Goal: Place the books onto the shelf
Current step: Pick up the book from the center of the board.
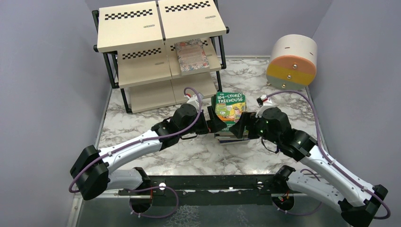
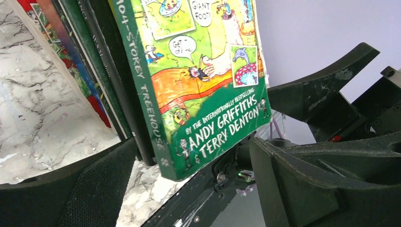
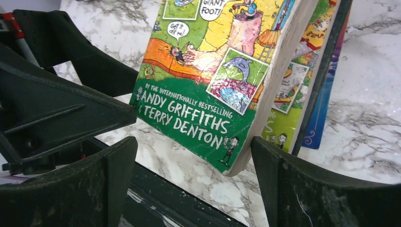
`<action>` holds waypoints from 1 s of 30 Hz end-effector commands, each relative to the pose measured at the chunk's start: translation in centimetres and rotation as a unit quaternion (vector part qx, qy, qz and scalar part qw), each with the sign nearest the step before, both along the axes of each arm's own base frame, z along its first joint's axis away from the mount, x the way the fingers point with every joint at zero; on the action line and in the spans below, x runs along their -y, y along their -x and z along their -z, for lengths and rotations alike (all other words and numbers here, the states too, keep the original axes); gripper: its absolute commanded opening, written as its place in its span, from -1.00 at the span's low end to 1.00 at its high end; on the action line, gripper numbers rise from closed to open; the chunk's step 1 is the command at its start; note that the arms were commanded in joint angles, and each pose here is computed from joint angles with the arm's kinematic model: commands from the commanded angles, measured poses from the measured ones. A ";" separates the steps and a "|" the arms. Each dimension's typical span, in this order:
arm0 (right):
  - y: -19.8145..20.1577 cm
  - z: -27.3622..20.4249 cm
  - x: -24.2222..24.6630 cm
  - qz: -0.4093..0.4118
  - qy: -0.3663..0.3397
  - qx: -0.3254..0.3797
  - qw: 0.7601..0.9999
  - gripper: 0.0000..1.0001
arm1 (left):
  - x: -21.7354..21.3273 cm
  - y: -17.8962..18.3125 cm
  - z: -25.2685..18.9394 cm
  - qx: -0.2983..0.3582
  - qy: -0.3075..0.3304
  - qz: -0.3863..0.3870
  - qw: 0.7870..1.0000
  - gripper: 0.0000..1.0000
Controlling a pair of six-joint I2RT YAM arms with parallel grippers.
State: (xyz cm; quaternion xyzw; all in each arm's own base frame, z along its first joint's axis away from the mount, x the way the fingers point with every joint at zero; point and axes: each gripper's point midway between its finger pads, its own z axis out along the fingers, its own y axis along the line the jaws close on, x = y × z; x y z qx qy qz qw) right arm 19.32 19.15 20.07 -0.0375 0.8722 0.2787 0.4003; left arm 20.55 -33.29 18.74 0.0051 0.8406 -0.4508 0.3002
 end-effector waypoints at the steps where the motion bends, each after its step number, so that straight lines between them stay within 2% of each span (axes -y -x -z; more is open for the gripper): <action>1: -0.2 -1.7 -1.5 -0.025 -0.038 0.027 0.999 0.76 | 0.4 0.2 -1.1 0.008 0.030 0.003 0.999 0.65; 12: -0.5 -1.4 -2.3 -0.038 -0.051 0.037 0.997 0.75 | 0.2 1.9 0.9 -0.034 0.065 0.012 0.997 0.64; 30: -0.3 -0.9 -3.2 -0.062 -0.074 0.052 0.994 0.75 | -1.8 0.8 -0.8 0.003 0.148 -0.044 0.988 0.55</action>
